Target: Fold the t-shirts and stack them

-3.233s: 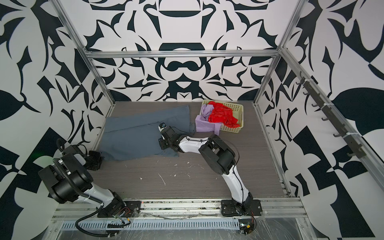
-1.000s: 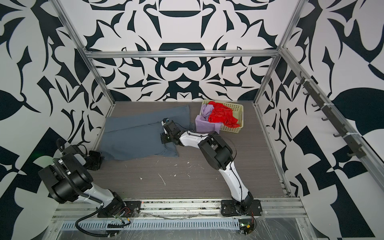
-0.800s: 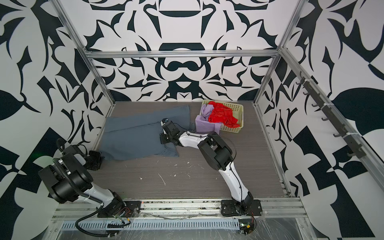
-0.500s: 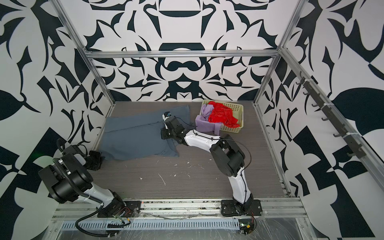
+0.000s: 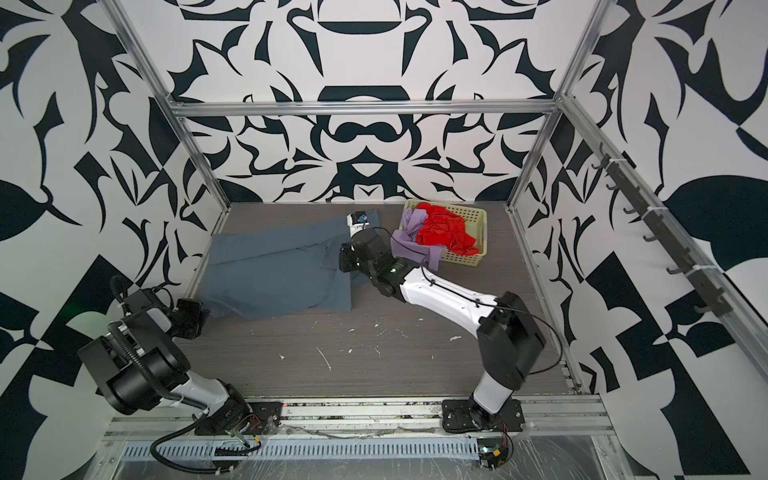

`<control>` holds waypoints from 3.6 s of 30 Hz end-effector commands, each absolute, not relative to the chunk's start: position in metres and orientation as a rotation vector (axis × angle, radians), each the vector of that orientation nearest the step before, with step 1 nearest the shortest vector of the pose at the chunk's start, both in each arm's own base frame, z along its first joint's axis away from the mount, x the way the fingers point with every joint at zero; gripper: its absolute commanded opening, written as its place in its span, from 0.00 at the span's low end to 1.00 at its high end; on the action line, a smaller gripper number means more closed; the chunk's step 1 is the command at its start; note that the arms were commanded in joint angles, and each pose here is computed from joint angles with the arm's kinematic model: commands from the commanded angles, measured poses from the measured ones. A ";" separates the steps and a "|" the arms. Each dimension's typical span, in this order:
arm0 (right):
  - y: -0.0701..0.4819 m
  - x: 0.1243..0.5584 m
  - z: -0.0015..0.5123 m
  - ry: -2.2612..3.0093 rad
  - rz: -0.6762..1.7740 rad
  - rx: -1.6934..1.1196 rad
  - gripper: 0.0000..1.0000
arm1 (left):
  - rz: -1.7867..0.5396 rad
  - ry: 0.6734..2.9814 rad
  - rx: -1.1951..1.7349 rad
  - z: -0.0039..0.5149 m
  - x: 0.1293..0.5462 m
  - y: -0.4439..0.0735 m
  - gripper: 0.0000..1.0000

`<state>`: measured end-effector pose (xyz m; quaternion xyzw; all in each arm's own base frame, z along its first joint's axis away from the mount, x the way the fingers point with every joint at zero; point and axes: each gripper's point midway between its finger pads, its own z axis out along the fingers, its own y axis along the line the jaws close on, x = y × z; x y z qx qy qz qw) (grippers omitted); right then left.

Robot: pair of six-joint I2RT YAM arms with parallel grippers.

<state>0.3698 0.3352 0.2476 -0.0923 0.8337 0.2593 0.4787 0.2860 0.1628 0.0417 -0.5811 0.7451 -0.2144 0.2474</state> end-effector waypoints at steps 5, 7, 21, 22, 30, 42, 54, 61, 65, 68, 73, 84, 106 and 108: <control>0.270 0.375 0.291 1.917 0.504 -0.054 0.00 | -0.565 1.992 -1.577 0.066 0.284 0.164 0.00; 0.265 0.381 0.294 1.912 0.502 -0.047 0.00 | -0.565 1.979 -1.565 0.075 0.287 0.167 0.00; 0.277 0.476 0.282 1.964 0.530 -0.031 0.00 | -0.654 1.906 -1.534 0.102 0.347 0.208 0.00; 0.278 0.483 0.278 1.972 0.525 -0.025 0.00 | -0.666 1.897 -1.539 0.101 0.350 0.211 0.00; 0.273 0.534 0.252 2.021 0.507 0.045 0.00 | -0.674 1.877 -1.531 0.097 0.376 0.226 0.00; 0.264 0.579 0.226 2.038 0.489 0.131 0.00 | -0.615 1.848 -1.528 0.083 0.405 0.235 0.00; 0.263 0.611 0.202 2.048 0.503 0.187 0.00 | -0.527 1.644 -1.640 0.078 0.409 0.257 0.00; 0.271 0.626 0.194 2.032 0.543 0.194 0.00 | -0.489 1.580 -1.650 0.078 0.418 0.266 0.00; 0.276 0.632 0.193 2.027 0.562 0.184 0.00 | -0.485 1.560 -1.633 0.082 0.423 0.270 0.13; 0.275 0.634 0.194 2.019 0.567 0.189 0.18 | -0.490 1.568 -1.589 0.088 0.431 0.268 0.26; 0.265 0.629 0.203 1.993 0.538 0.207 0.34 | -0.462 1.617 -1.492 0.100 0.439 0.258 0.35; 0.273 0.602 0.200 2.052 0.569 0.152 0.35 | -0.364 1.835 -1.290 0.121 0.444 0.206 0.41; 0.364 0.579 0.092 2.206 0.690 0.143 0.33 | -0.415 2.289 -1.021 0.071 0.513 0.110 0.46; 0.362 0.568 0.093 2.177 0.699 0.163 0.33 | -0.409 2.297 -1.026 0.066 0.521 0.112 0.46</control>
